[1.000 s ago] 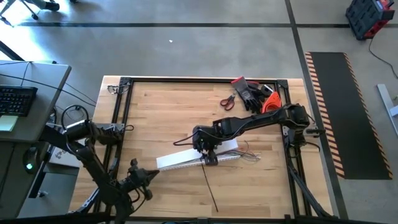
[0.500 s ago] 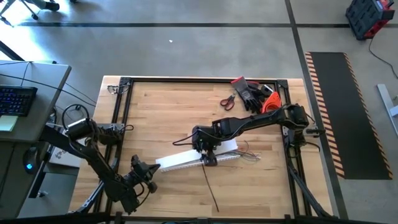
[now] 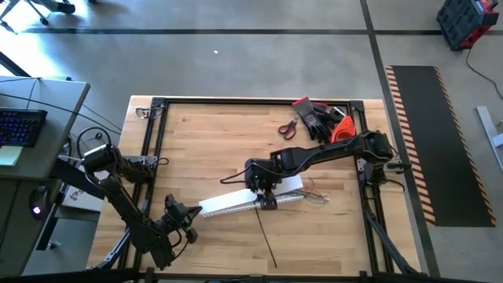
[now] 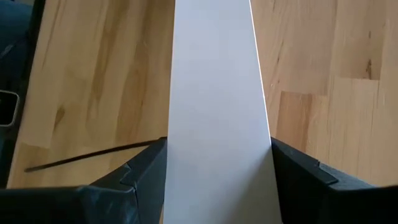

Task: Ziptie cables
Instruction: Close the white cable duct

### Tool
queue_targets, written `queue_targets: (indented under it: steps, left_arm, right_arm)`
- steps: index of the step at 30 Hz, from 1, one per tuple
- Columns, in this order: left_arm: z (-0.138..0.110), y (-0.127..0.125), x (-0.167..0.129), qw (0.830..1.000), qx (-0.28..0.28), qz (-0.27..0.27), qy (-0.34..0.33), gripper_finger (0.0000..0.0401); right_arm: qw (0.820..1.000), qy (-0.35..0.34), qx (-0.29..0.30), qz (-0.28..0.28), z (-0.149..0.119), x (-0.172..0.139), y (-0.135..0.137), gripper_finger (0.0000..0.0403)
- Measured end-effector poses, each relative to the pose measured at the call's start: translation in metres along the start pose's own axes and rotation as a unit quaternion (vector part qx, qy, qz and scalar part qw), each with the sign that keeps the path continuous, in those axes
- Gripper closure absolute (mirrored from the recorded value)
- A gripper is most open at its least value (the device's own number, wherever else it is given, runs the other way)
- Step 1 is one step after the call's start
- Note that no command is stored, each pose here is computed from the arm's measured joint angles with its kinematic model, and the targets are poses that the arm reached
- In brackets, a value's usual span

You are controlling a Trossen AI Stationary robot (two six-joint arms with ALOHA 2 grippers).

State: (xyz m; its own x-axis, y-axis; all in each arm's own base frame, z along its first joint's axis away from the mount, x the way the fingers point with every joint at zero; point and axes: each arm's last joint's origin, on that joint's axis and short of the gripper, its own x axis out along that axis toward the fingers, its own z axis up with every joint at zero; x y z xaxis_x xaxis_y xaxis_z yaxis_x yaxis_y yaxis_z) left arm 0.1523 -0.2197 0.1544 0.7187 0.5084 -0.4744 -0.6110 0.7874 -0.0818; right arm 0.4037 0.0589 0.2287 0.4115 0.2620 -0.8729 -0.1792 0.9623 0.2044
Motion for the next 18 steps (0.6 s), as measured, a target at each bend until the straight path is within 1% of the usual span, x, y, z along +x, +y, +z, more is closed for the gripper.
queue_targets:
  steps: [4, 10, 18]
  left_arm:
    - [0.0001, -0.0018, 0.0013, 1.000, -0.010, -0.003, 0.002, 0.0401]
    - [0.0005, -0.0051, 0.0037, 1.000, -0.004, -0.007, 0.005, 0.0401]
    - [0.0033, -0.0061, 0.0095, 1.000, -0.007, 0.001, 0.007, 0.0401]
  right_arm:
    - [1.000, 0.002, -0.003, -0.007, -0.0004, 0.0006, 0.0023, 0.0190]
    - [1.000, -0.016, -0.007, -0.006, 0.0030, 0.0006, 0.0028, 0.0190]
    - [1.000, 0.003, -0.007, -0.005, -0.0008, 0.0012, 0.0057, 0.0190]
